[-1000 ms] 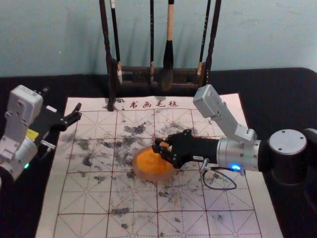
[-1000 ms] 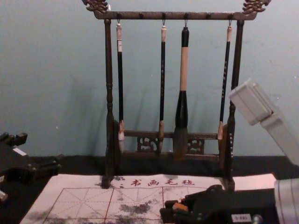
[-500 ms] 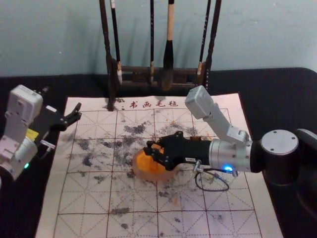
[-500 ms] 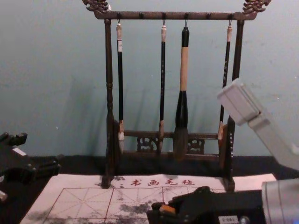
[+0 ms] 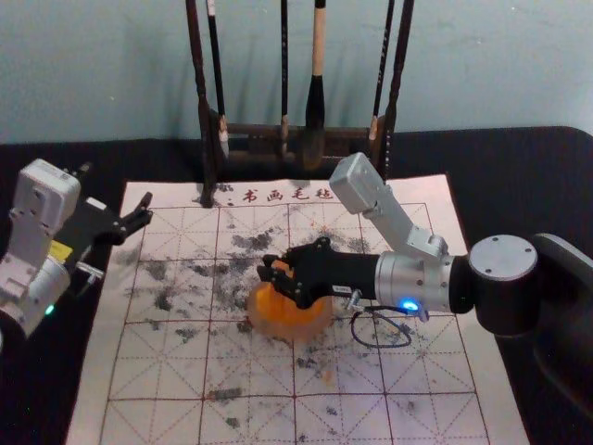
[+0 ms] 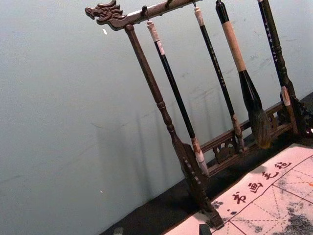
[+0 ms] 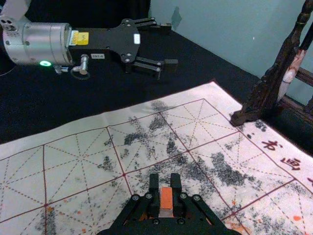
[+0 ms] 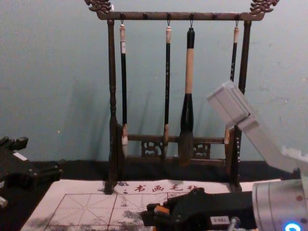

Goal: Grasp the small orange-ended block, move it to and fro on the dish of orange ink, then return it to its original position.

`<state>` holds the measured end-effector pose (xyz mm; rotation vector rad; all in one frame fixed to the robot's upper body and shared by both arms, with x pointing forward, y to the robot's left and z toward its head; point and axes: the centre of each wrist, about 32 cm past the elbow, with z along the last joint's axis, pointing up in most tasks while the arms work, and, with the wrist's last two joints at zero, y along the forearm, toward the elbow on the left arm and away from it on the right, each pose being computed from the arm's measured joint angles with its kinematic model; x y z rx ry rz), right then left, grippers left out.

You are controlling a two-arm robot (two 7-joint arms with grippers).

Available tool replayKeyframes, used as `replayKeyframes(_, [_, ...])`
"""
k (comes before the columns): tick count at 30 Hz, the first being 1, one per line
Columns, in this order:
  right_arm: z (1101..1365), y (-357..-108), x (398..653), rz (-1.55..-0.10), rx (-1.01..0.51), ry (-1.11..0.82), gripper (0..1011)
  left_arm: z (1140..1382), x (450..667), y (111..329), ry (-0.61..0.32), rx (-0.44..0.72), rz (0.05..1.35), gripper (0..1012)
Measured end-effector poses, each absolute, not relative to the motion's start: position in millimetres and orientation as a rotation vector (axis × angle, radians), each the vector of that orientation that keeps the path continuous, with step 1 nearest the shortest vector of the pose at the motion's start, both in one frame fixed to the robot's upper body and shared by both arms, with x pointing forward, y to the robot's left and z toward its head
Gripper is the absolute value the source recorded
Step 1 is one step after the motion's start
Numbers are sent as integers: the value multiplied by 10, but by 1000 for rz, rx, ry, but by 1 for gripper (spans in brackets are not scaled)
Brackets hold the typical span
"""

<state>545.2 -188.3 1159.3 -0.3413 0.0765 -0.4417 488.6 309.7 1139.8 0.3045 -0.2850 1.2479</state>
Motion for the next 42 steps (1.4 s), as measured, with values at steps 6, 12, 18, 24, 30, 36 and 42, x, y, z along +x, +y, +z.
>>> replayKeyframes(6, [11592, -1864, 5492, -457, -343, 74, 114, 11398, 4886, 3097, -285, 304, 1248, 1001])
replayKeyframes(12, [11593, -1880, 5518, -477, -344, 72, 114, 11397, 4886, 3097, -285, 305, 1248, 1001])
replayKeyframes(18, [11602, -1928, 5538, -502, -345, 71, 114, 11398, 4886, 3097, -285, 305, 1248, 1001])
replayKeyframes(24, [11610, -1988, 5537, -518, -347, 70, 114, 11398, 4886, 3097, -285, 305, 1248, 1001])
replayKeyframes(30, [11628, -2051, 5515, -527, -346, 67, 114, 11398, 4886, 3097, -285, 304, 1248, 1001])
replayKeyframes(36, [11638, -2125, 5464, -532, -343, 73, 114, 11398, 4886, 3096, -285, 304, 1248, 1001])
replayKeyframes(42, [11647, -2177, 5407, -531, -336, 76, 114, 11398, 4886, 3097, -285, 304, 1248, 1001])
